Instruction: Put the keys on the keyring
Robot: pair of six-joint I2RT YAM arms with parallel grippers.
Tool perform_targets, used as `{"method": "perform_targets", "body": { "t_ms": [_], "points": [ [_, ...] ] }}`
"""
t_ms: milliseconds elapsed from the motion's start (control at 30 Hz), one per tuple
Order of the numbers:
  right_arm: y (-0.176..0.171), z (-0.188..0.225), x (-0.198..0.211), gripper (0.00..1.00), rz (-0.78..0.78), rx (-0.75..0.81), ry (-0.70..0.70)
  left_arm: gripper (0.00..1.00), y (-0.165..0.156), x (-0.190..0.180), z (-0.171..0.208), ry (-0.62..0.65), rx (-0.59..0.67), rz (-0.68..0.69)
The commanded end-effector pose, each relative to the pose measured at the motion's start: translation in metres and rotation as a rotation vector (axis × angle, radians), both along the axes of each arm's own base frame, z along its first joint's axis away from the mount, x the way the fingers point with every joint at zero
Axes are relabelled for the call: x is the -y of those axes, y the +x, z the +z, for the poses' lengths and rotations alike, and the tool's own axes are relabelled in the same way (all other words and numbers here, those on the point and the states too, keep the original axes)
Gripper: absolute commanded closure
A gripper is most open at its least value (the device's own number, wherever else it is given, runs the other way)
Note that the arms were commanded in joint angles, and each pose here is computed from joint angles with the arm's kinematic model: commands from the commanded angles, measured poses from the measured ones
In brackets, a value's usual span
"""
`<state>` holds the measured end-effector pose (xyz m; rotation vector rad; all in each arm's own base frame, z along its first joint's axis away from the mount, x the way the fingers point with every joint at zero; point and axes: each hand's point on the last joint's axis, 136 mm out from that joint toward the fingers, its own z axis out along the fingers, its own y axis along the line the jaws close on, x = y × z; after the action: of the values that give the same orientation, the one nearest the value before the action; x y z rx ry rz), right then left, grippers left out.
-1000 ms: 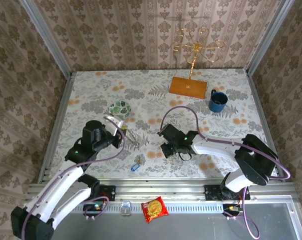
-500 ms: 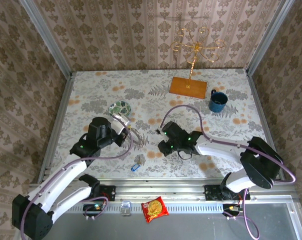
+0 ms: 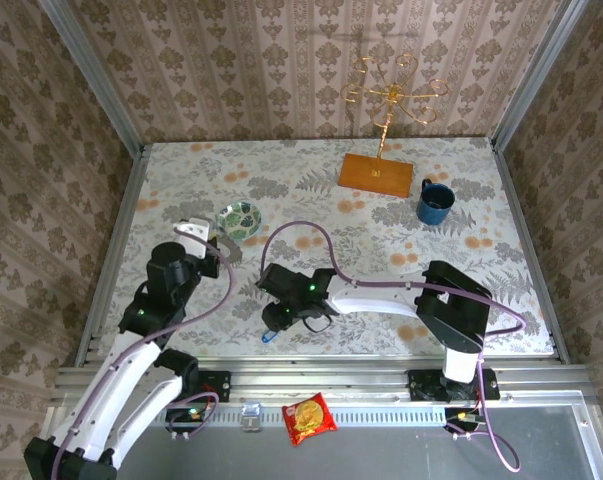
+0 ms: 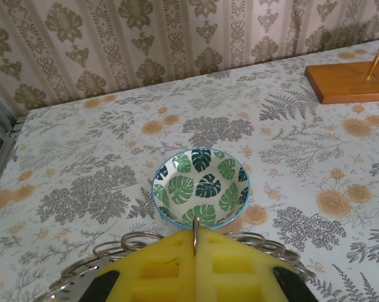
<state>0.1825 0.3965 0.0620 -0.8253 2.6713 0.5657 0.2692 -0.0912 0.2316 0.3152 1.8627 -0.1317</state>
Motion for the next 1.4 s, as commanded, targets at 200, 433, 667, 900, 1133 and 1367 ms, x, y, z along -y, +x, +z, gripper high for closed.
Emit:
{"method": "perform_targets", "body": {
  "t_ms": [200, 433, 667, 900, 1133, 1367],
  "points": [
    [-0.019, -0.025, 0.011, 0.64, -0.15, -0.19, -0.079, 1.0, -0.008, -0.011, -0.007, -0.021, -0.009, 0.045],
    [-0.019, -0.035, 0.003, 0.65, -0.142, -0.237, -0.075, 1.0, -0.01, -0.01, -0.005, -0.023, -0.005, 0.033],
    [-0.02, -0.038, 0.0, 0.69, -0.137, -0.255, -0.078, 1.0, -0.01, -0.01, -0.005, -0.017, -0.004, 0.034],
    [-0.019, -0.042, 0.0, 0.73, -0.141, -0.261, -0.094, 1.0, -0.01, -0.011, -0.006, -0.014, -0.004, 0.034],
    [-0.018, -0.044, 0.001, 0.81, -0.145, -0.26, -0.104, 1.0, -0.01, -0.011, -0.006, -0.01, -0.004, 0.034],
    [-0.016, -0.04, 0.004, 1.0, -0.153, -0.247, -0.099, 1.0, -0.01, -0.01, -0.005, -0.004, -0.002, 0.028]
  ]
}}
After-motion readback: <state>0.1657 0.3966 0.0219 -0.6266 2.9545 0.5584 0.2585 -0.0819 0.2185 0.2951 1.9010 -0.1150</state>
